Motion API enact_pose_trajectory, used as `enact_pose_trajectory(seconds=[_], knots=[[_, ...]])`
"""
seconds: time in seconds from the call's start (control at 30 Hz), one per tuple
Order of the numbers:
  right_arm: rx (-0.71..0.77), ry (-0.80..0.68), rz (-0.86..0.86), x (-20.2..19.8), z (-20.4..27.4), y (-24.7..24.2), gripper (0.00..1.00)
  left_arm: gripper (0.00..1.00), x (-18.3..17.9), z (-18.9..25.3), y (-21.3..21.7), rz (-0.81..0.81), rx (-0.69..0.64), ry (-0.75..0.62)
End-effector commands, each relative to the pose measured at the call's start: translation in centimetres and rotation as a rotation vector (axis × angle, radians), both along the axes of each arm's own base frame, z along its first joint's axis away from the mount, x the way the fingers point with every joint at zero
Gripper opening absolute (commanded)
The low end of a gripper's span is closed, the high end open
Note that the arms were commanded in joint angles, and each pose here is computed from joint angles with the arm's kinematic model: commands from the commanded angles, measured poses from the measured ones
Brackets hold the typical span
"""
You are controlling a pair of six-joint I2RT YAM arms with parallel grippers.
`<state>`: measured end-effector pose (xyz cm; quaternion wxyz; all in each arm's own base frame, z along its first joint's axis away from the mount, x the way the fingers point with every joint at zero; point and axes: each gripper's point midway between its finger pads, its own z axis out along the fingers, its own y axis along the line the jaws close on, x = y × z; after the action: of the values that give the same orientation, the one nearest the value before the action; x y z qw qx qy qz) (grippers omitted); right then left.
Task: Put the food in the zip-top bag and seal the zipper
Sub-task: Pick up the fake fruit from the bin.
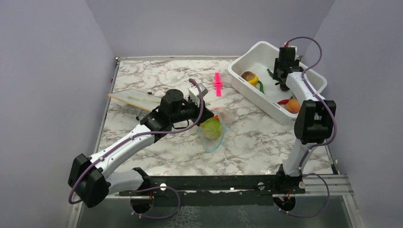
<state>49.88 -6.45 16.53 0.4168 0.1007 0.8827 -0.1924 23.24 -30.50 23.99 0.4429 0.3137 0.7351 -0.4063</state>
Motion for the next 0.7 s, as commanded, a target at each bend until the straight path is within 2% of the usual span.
enact_pose_trajectory(seconds=[0.0, 0.1, 0.17, 0.27, 0.47, 0.67], knots=[[0.053, 0.006, -0.016, 1.5, -1.5, -0.6, 0.6, 0.0, 0.5, 1.3, 0.4, 0.024, -0.015, -0.064], [0.043, 0.037, -0.031, 1.7, -3.3, -1.1, 0.66, 0.0, 0.8, 1.3, 0.7, 0.043, -0.003, -0.077], [0.031, 0.044, -0.055, 1.8, -4.0, -2.0, 0.67, 0.0, 0.9, 1.2, 0.7, 0.048, 0.0, -0.08], [0.019, 0.044, -0.058, 2.4, -4.7, -2.4, 0.76, 0.0, 1.0, 1.0, 0.7, 0.053, 0.006, -0.076], [0.035, 0.07, -0.071, 3.2, -6.2, -3.7, 0.84, 0.0, 1.2, 0.6, 0.8, 0.063, 0.019, -0.073], [0.062, 0.095, -0.04, 3.9, -8.4, -3.8, 0.88, 0.0, 1.5, 0.5, 1.0, 0.074, 0.026, -0.08]])
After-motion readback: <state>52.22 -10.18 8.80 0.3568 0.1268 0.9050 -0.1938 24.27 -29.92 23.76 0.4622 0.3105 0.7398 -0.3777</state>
